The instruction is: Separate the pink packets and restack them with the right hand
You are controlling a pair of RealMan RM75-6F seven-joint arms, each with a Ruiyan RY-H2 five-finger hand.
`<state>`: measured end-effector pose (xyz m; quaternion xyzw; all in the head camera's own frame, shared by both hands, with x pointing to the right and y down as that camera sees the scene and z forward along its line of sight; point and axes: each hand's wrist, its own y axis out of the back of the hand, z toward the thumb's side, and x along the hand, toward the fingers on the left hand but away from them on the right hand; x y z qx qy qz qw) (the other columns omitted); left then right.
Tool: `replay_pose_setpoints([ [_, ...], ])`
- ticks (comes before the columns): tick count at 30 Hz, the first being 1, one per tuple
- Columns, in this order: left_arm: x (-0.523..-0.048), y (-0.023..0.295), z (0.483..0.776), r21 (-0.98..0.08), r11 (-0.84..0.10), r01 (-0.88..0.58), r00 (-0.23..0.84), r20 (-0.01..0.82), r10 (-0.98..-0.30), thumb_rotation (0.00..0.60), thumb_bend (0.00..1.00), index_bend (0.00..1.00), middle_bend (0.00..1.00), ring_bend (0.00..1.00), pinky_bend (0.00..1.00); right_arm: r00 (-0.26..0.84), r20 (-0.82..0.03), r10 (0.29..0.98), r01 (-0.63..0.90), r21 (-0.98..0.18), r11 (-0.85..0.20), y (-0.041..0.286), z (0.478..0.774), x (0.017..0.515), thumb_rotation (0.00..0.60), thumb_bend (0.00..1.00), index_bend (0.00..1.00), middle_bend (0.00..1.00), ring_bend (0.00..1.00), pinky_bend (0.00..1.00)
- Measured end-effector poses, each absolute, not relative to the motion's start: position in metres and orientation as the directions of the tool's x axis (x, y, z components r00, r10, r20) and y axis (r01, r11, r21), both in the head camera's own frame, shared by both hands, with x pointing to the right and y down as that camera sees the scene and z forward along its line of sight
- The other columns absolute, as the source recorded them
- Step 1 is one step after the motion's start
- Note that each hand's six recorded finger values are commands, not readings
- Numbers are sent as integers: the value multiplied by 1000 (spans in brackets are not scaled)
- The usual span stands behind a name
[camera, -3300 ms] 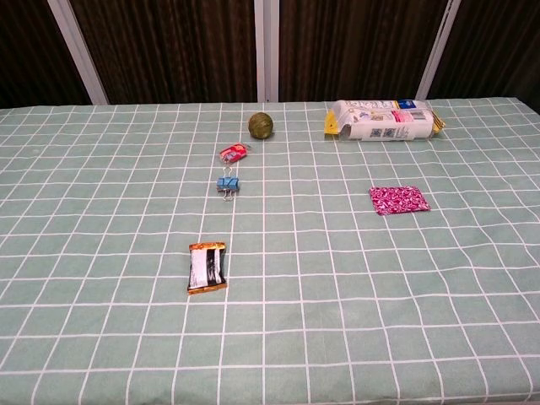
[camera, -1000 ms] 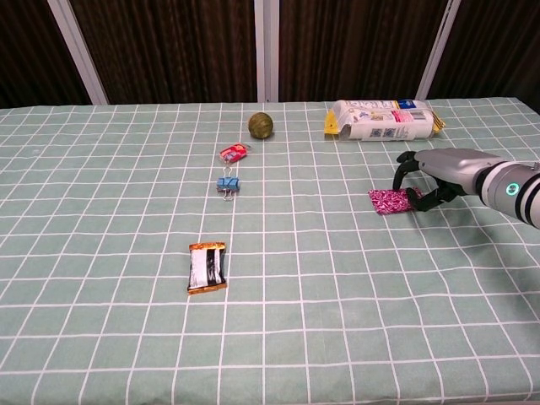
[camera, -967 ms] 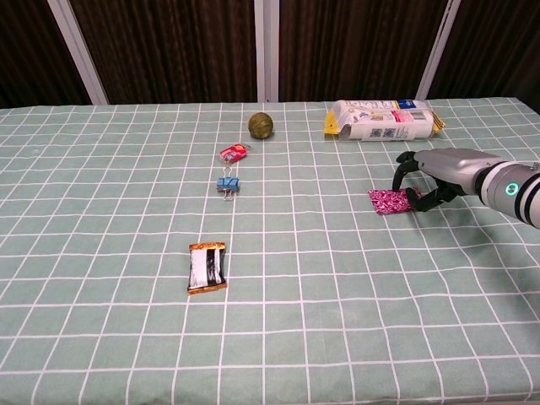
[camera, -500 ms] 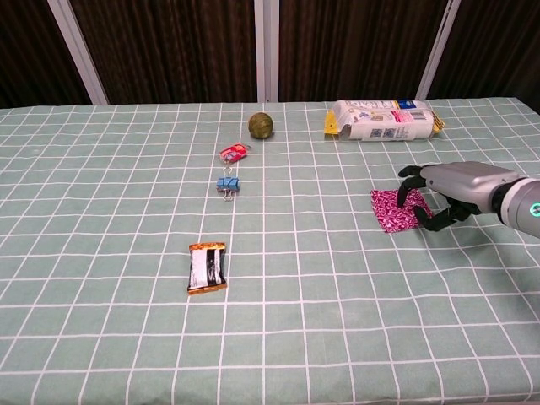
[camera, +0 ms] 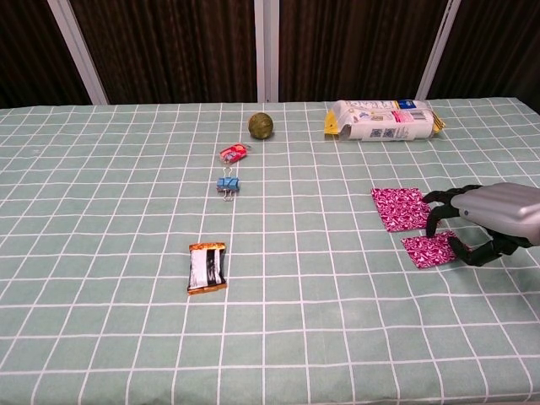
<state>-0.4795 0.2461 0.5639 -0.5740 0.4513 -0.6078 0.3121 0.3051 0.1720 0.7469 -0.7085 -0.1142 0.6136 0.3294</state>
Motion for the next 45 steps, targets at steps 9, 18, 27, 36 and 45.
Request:
replay_pose_setpoints([
  [9, -480, 247, 565, -906, -400, -140, -148, 418, -896, 600, 57, 197, 154, 132, 137, 260, -749, 609, -186, -658, -730, 155, 740, 284, 410, 596, 303, 6, 0, 0],
  [18, -484, 249, 565, -904, -403, -141, -158, 423, -892, 600, 57, 197, 154, 132, 137, 297, -749, 592, -176, -652, -737, 155, 759, 246, 409, 593, 304, 6, 0, 0],
  [27, -485, 250, 566, -904, -404, -143, -160, 424, -891, 600, 56, 197, 154, 132, 137, 274, -756, 594, -212, -650, -730, 154, 769, 244, 411, 591, 304, 6, 0, 0],
  [36, -483, 250, 565, -905, -402, -140, -156, 421, -893, 600, 57, 197, 154, 133, 137, 214, -766, 606, -244, -643, -726, 152, 768, 273, 408, 591, 304, 6, 0, 0],
  [45, -482, 250, 566, -905, -402, -139, -153, 420, -894, 600, 56, 197, 154, 133, 137, 160, -769, 619, -255, -638, -727, 149, 765, 301, 413, 592, 304, 5, 0, 0],
])
